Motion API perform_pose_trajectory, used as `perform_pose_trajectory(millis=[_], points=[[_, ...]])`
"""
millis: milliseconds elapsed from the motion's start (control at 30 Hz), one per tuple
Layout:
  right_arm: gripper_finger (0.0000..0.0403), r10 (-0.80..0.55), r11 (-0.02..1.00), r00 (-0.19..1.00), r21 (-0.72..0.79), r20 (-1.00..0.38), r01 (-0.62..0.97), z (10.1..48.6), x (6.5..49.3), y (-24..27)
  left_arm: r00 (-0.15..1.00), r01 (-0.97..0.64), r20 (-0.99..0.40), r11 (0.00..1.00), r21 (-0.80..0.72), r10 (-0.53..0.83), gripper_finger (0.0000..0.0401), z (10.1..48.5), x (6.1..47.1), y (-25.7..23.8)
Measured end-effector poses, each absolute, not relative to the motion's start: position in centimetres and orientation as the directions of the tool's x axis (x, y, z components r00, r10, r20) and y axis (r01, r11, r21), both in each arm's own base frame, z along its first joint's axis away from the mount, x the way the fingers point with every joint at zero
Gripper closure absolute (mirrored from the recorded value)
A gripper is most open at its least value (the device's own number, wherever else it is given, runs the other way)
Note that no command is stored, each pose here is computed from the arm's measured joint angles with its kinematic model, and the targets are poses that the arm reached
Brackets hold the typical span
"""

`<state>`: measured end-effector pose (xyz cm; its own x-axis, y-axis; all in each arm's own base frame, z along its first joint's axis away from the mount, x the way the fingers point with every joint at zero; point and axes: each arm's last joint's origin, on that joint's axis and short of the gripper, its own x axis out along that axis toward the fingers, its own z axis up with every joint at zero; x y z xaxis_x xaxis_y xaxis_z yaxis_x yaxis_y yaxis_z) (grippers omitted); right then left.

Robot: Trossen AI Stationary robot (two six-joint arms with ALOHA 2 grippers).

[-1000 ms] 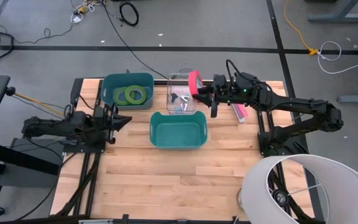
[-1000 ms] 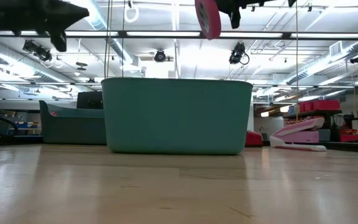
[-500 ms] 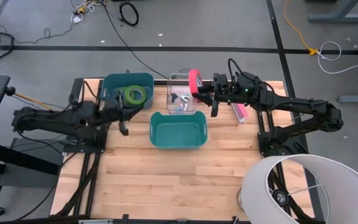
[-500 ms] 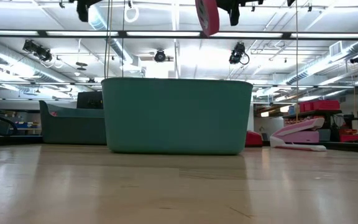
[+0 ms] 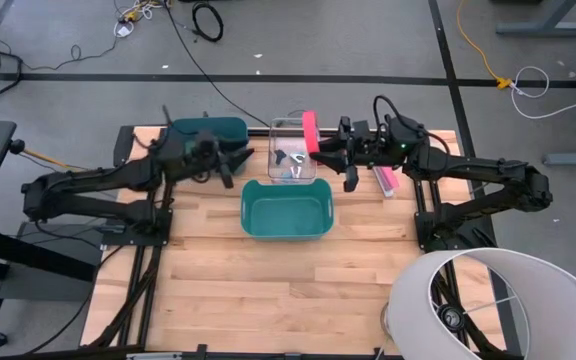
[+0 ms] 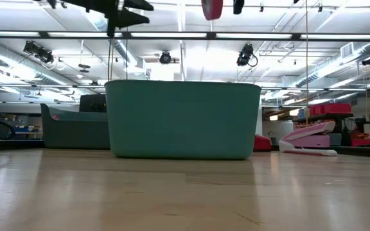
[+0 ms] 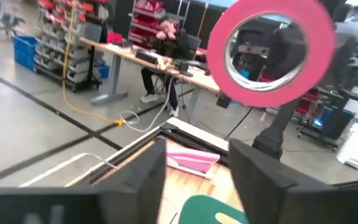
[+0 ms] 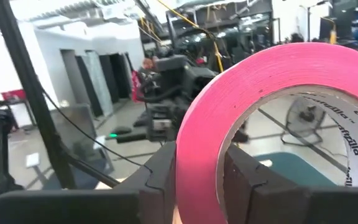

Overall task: Pick and place Stapler, Stapler remover, tape
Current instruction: Put the pink tape into the blue bin

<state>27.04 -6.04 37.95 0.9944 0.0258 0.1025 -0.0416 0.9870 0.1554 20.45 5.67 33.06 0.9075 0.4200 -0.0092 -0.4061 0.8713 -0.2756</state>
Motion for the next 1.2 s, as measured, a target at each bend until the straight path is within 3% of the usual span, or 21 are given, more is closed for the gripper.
perform_pose_trajectory(millis=[233, 433, 767, 1200], points=[[0.0311, 0.061, 0.981, 0.988, 0.173, 0.144, -0.086, 38.4, 27.0, -5.9, 0.931, -0.357, -0.024, 0.891, -0.279, 0.365, 0.0111, 34.3, 23.4, 7.2], [0.0311, 0.061, 0.981, 0.988, 0.174, 0.144, -0.086, 38.4, 27.0, -5.9, 0.931, -0.353, -0.010, 0.895, -0.274, 0.364, 0.0063, 36.1, 26.0, 8.0], [0.0311, 0.060, 0.981, 0.988, 0.173, 0.143, -0.085, 38.4, 27.0, -5.9, 0.950, -0.302, -0.011, 0.913, -0.273, 0.311, 0.0053, 37.1, 29.4, 8.9], [0.0309, 0.060, 0.980, 0.989, 0.178, 0.135, -0.084, 38.3, 27.0, -5.9, 0.957, -0.254, 0.064, 0.926, -0.280, 0.282, 0.0053, 37.4, 30.8, 9.4]])
